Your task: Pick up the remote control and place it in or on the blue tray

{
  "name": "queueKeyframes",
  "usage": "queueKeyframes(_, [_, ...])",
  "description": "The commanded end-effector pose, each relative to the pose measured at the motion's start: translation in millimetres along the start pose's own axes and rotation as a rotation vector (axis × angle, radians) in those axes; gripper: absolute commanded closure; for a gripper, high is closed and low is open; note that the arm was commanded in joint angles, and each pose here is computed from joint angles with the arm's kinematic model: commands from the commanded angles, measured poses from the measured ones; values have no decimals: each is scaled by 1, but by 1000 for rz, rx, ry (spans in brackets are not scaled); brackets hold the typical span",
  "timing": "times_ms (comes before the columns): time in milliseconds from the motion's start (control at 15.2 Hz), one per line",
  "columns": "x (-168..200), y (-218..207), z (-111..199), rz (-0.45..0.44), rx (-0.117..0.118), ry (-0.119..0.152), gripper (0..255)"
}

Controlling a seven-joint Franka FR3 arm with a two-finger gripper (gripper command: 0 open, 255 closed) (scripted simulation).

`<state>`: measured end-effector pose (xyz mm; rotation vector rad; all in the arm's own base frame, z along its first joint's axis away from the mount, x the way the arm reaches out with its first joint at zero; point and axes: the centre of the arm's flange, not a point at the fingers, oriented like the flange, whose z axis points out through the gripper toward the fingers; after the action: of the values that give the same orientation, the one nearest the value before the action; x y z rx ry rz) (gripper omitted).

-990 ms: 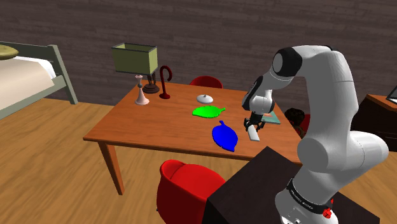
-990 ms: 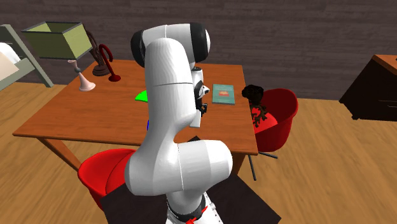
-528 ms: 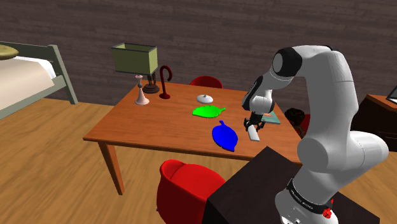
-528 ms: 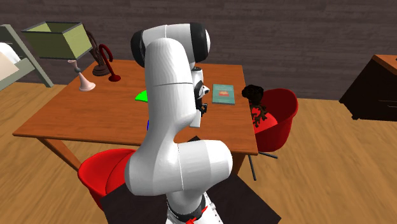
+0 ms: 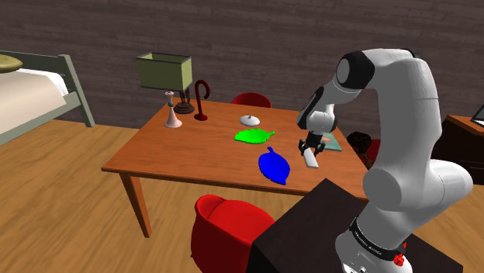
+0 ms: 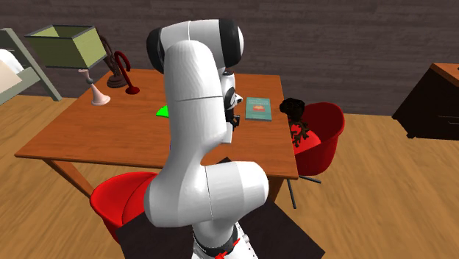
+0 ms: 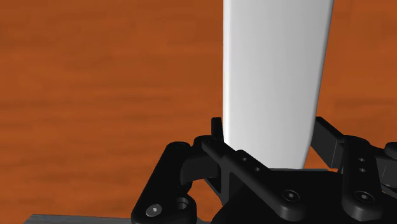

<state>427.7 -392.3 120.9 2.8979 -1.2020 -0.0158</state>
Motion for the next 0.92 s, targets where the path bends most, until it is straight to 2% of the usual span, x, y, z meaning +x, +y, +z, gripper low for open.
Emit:
queueKeyframes(0, [-1,-1,-10,0,0,0,255])
queueKeyframes(792, [-1,0,-69,0,0,0,255])
queueKeyframes(858, [-6,-12,-69,0,0,0,255])
